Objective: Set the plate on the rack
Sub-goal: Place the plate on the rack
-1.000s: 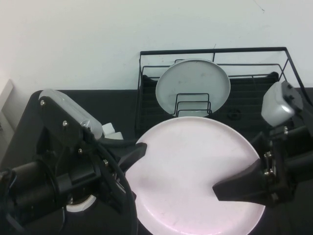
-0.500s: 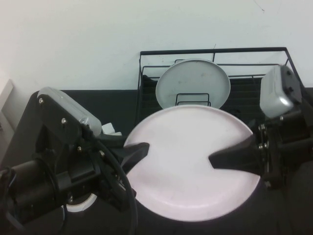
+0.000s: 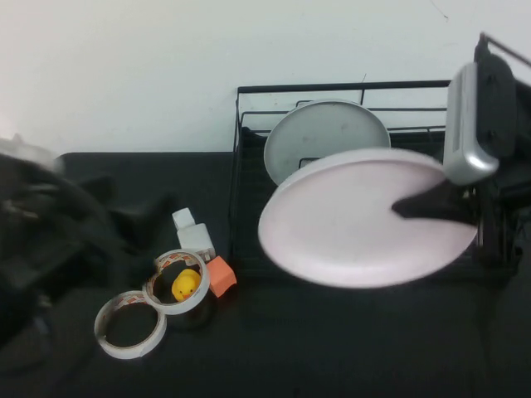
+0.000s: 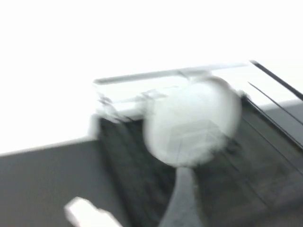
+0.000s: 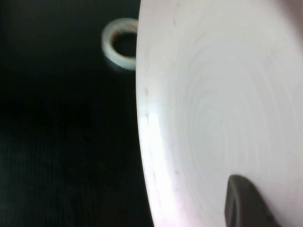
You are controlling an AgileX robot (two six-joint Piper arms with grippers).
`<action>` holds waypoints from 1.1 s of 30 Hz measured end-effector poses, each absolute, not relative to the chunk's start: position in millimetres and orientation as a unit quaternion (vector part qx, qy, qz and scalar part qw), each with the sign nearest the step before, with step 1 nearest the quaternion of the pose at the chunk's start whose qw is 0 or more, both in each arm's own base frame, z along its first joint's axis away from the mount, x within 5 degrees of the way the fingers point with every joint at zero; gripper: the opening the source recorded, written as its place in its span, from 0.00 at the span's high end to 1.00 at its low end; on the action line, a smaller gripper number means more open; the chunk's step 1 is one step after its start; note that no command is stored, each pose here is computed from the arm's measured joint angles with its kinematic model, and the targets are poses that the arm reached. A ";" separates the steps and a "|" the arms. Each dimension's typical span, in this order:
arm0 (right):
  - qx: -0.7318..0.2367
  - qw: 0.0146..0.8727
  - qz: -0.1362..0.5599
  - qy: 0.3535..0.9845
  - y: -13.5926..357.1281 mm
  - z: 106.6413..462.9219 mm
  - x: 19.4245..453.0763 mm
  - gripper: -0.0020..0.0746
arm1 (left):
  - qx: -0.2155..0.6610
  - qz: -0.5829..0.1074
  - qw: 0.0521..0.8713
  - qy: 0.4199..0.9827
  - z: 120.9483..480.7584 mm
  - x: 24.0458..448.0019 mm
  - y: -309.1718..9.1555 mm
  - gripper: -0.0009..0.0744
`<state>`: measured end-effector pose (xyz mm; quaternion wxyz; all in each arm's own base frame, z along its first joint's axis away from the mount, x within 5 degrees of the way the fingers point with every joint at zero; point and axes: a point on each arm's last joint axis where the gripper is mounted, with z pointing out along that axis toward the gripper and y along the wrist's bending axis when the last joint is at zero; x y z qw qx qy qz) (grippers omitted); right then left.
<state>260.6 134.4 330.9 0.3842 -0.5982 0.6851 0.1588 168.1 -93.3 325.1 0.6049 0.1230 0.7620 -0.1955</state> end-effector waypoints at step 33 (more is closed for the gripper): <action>-0.596 0.420 0.092 0.678 169.6 318.7 467.6 0.78 | -0.013 -0.387 0.612 0.689 250.6 59.4 -36.4 0.99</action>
